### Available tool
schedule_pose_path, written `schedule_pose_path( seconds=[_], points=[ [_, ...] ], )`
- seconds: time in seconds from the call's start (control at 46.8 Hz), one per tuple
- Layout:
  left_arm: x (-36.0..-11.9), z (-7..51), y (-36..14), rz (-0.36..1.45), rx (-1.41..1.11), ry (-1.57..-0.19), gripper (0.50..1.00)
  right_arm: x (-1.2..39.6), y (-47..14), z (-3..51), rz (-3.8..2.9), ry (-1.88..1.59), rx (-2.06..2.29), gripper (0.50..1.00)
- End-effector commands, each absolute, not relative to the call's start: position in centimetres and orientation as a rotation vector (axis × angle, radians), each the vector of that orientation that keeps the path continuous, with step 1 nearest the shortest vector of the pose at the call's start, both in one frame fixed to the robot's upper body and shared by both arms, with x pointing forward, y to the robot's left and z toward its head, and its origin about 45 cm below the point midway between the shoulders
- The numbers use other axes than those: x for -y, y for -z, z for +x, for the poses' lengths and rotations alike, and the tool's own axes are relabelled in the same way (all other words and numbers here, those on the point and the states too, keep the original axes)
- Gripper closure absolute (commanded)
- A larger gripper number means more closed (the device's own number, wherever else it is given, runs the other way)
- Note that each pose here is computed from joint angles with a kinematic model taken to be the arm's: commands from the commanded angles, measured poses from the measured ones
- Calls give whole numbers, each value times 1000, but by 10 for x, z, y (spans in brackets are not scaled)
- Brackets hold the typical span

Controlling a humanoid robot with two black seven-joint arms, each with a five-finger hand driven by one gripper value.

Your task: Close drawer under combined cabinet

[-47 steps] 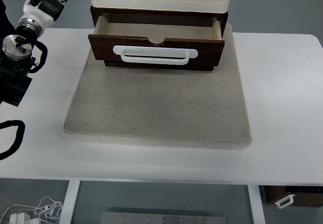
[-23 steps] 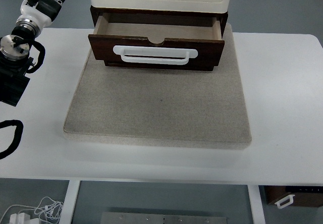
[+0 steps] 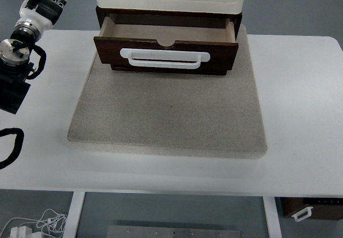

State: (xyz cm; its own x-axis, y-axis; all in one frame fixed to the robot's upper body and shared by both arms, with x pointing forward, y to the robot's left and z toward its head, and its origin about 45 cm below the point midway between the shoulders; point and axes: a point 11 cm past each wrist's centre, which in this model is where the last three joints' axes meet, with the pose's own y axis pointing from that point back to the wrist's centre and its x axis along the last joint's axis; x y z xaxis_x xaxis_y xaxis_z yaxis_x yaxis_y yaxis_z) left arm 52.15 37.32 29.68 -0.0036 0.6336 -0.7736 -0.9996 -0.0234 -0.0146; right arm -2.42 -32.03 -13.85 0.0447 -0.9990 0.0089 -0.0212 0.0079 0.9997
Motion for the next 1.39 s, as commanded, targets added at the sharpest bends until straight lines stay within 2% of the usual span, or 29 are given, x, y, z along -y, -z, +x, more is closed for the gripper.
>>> schedule_pose_path(
  seconds=[0.0, 0.214, 0.406, 0.578, 0.684, 1.155, 1.369],
  points=[
    [-371, 522, -298, -702, -666, -1466, 500, 320, 138, -24, 1239, 1160, 1196, 548],
    [-368, 525, -313, -709, -634, -1444, 500, 320, 138, -24, 1239, 1160, 1196, 548],
    [-389, 522, -348, -728, -542, -1431, 500, 320, 138, -24, 1240, 1159, 1194, 548],
    [-408, 522, -406, -776, -414, -1415, 500, 320, 138, -24, 1239, 1160, 1196, 548],
    [-412, 521, -442, -782, -328, -1385, 500, 320, 138, -24, 1239, 1160, 1196, 548],
    [-370, 483, -555, -728, 9, -1146, 500, 320, 138, -24, 1240, 1159, 1194, 548],
    [-338, 456, -591, -698, 145, -1022, 500, 320, 138, -24, 1240, 1159, 1194, 548]
  ],
)
